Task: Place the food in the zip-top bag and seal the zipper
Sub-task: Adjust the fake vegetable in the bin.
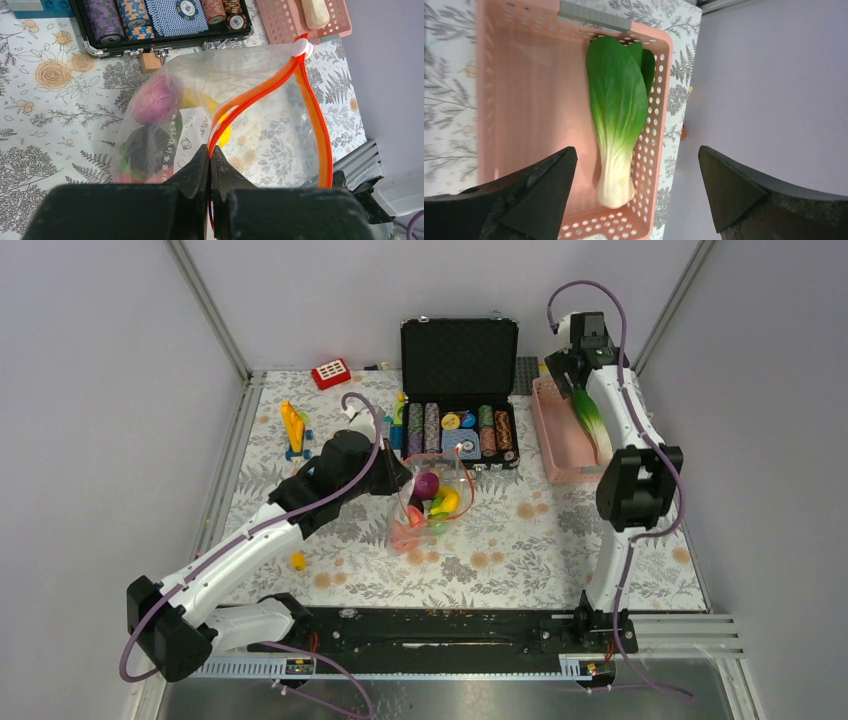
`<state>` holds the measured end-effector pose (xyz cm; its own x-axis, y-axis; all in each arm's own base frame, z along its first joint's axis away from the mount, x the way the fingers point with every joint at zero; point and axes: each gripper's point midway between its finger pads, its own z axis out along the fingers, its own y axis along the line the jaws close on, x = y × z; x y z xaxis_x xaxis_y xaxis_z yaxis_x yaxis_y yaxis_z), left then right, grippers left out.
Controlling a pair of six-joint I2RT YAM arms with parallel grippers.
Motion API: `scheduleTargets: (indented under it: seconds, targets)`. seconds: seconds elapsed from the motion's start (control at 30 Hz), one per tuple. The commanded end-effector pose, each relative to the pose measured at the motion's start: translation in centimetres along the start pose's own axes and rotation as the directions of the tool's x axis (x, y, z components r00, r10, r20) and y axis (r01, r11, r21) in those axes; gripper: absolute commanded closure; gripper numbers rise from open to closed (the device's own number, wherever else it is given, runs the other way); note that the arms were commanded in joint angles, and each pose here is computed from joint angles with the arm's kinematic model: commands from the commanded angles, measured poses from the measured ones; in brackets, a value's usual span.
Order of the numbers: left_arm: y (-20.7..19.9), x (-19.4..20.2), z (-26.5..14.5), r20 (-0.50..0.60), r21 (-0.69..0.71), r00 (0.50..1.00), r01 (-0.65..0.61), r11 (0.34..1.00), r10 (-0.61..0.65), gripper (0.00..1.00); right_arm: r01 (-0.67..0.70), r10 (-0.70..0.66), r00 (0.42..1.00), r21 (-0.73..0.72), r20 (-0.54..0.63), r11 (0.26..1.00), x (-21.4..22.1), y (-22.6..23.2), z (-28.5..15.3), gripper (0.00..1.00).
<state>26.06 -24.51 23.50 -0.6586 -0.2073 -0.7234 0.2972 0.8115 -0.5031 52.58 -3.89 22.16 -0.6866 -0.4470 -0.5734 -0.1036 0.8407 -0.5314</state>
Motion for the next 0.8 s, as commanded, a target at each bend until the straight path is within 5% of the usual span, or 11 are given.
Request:
scheduleTargets:
  seconds: [0.0,0.2,0.4,0.6,0.77]
  targets:
    - [-1.6,-2.0,0.2,0.052,0.058,0.999,-0.016,0.998,0.013,1.00,0.150,-0.153,0.987,-0.045,-0.046,0.988,0.2,-0.6,3.1,0.00]
    - [-1.2,-1.4,0.9,0.029,0.042,1.000,-0.013,0.999,0.012,1.00,0.235,-0.240,0.968,-0.072,-0.069,0.969,0.0,0.1,6.0,0.00]
    - [-1.7,-1.1,1.8,0.010,0.068,1.000,-0.011,0.998,0.010,1.00,0.139,-0.138,0.985,-0.003,-0.103,0.990,-0.7,-0.8,4.0,0.02]
    - [-2.4,-0.5,2.7,-0.033,0.100,0.999,0.000,0.995,0.003,1.00,-0.205,0.205,0.979,0.098,0.011,0.974,-4.3,-3.1,-0.5,0.00]
    - [-2.6,-0.3,2.7,-0.029,0.123,1.000,0.009,0.992,-0.006,1.00,-0.565,0.570,0.822,0.116,-0.012,0.817,-2.5,-0.9,0.5,0.00]
